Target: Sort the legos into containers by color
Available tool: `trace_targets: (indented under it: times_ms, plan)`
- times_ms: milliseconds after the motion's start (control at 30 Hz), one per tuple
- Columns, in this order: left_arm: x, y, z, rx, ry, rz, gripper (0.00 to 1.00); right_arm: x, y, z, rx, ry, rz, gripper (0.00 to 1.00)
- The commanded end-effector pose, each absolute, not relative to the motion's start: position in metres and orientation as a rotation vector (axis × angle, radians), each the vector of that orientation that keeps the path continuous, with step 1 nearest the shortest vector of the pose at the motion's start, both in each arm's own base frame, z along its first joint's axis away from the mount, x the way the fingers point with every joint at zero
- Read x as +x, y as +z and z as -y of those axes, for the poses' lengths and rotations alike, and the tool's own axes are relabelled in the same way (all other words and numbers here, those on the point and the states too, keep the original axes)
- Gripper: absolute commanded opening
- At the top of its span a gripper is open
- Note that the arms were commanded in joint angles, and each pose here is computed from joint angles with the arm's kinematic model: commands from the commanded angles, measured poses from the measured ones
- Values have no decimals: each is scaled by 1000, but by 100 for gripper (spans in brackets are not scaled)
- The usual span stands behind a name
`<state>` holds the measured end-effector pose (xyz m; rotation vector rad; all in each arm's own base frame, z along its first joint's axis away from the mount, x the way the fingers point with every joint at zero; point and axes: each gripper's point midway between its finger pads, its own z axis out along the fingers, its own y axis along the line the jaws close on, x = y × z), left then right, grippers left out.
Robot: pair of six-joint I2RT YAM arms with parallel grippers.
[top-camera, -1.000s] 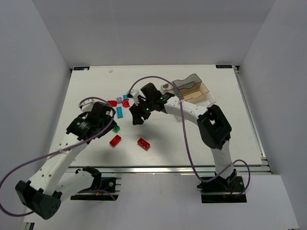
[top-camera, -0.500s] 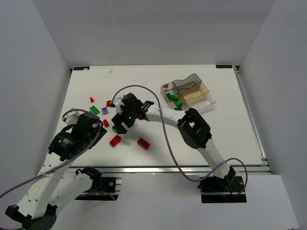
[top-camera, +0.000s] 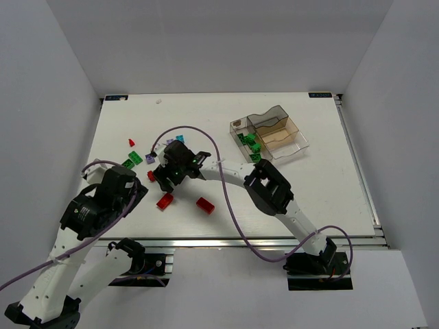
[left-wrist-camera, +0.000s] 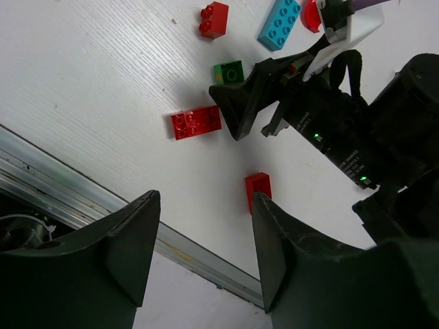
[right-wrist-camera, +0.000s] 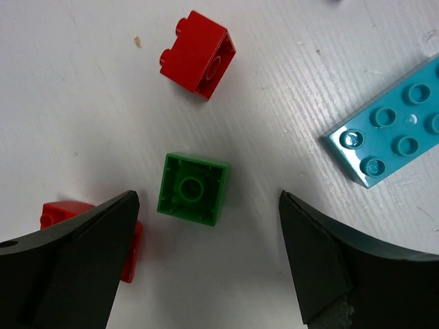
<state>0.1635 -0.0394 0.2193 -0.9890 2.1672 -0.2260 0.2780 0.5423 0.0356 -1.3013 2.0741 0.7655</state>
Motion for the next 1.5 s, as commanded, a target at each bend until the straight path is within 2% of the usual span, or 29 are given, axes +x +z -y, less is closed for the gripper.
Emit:
trace_targets:
  times_ms: [0, 167, 367, 533, 567, 633, 667, 700, 833, 933, 1100, 1233, 1367, 1467]
  plan:
    - [154, 227, 30, -1017, -213, -2140, 66, 292, 38, -556, -1226, 711, -2039, 86]
    - [149, 225, 27, -1036, -215, -2134, 66, 301, 29, -553, -1199, 626, -2024, 76]
    - [149, 227, 26, -1051, -227, -2113, 65, 305, 28, -550, -1223, 593, -1982, 56]
    - [149, 223, 24, -1076, -226, -2096, 65, 291, 28, -540, -1288, 687, -1962, 33]
    - [149, 223, 24, -1079, -237, -2085, 65, 286, 41, -540, -1303, 733, -1930, 26]
    - [150, 219, 24, -1086, -236, -2081, 65, 286, 45, -531, -1310, 766, -1927, 20]
    - [152, 218, 25, -1086, -243, -2073, 65, 279, 50, -524, -1318, 790, -1925, 3]
    - [153, 217, 24, -1086, -243, -2068, 65, 283, 53, -517, -1308, 790, -1928, 0]
    - [162, 209, 29, -1085, -246, -2060, 65, 284, 75, -488, -1290, 830, -1927, 0]
    - [172, 201, 35, -1071, -246, -2064, 65, 288, 119, -461, -1263, 878, -1885, 0]
    - [190, 181, 44, -1025, -221, -2083, 68, 292, 158, -410, -1276, 907, -1895, 0]
    - [207, 166, 47, -1000, -170, -2099, 77, 314, 188, -358, -1162, 842, -1946, 0]
    - [221, 160, 46, -949, -70, -2118, 85, 344, 191, -308, -1007, 696, -2052, 0]
    - [238, 162, 46, -916, 3, -2124, 88, 378, 188, -267, -886, 540, -2118, 0]
